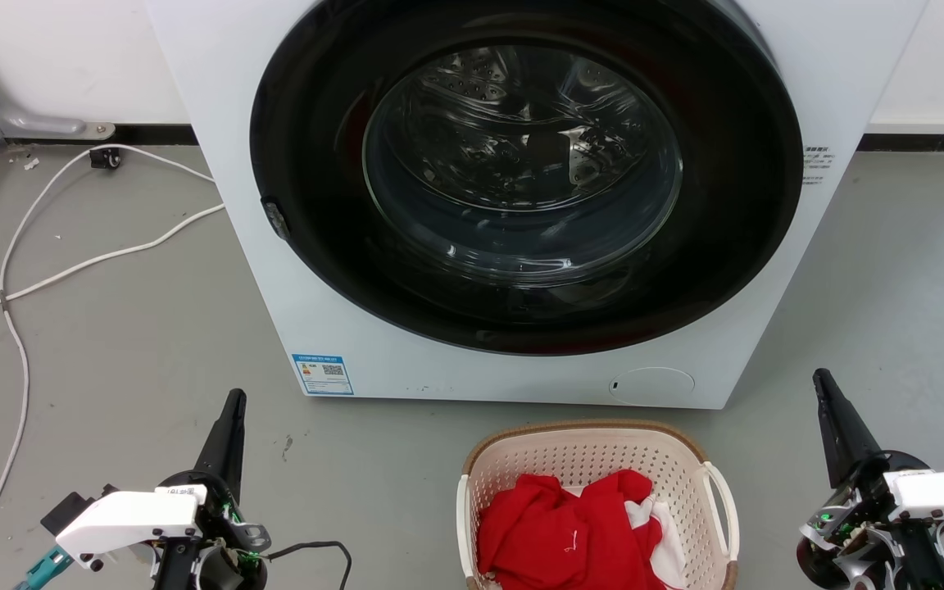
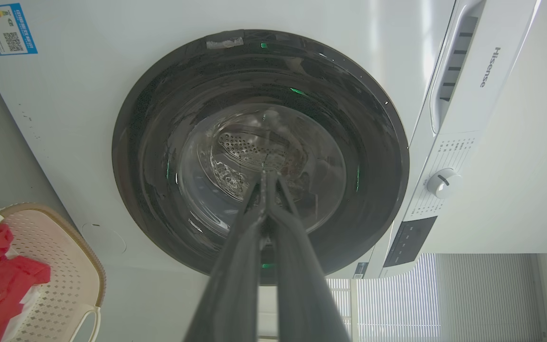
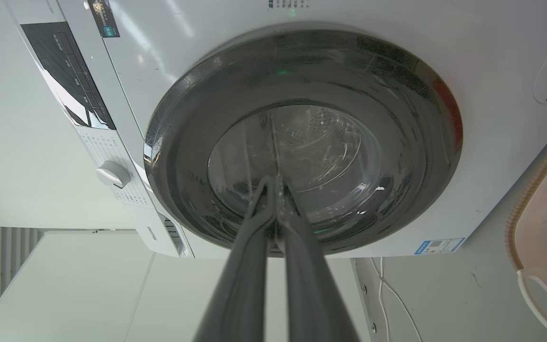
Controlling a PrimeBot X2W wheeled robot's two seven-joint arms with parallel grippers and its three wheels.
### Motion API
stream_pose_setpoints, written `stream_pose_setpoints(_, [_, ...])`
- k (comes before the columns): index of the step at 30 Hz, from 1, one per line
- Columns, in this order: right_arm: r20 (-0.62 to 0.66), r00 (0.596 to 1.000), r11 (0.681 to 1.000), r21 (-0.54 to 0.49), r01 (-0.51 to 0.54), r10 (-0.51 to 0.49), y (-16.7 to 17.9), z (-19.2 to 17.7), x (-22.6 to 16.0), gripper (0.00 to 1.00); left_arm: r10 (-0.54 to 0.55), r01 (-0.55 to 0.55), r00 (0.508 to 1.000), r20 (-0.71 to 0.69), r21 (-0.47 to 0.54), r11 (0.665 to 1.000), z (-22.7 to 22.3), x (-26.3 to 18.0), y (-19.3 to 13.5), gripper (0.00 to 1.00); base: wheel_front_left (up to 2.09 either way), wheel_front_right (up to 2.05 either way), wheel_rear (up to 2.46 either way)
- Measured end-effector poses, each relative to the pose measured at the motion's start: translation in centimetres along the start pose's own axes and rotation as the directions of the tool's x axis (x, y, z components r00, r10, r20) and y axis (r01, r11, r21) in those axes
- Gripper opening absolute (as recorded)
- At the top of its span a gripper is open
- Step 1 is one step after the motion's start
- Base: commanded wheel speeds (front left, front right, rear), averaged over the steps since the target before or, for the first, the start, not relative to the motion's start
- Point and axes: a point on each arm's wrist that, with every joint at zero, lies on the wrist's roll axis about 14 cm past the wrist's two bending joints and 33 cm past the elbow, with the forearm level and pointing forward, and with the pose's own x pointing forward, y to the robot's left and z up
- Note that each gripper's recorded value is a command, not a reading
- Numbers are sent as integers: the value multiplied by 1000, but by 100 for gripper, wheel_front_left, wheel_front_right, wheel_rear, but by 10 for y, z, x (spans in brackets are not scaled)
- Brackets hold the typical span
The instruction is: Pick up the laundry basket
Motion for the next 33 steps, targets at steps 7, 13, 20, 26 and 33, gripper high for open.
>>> stream_pose_setpoints(7, [0,1000,1000,-1,0,0,0,0,0,0,0,0,1000,0,0,1000,0,0,0,0,0,0,0])
stream_pose_setpoints(13, [0,1000,1000,0,0,0,0,0,0,0,0,0,1000,0,0,1000,0,0,0,0,0,0,0])
stream_pose_setpoints(20, [1,1000,1000,0,0,0,0,0,0,0,0,0,1000,0,0,1000,0,0,0,0,0,0,0])
stream_pose_setpoints(26, [1,1000,1000,1,0,0,0,0,0,0,0,0,1000,0,0,1000,0,0,0,0,0,0,0])
stream_pose_setpoints(33, [5,997,997,7,81,-81,-27,1,-12,100,80,-80,997,-1,-8,997,-2,-12,27,100,0,0,0])
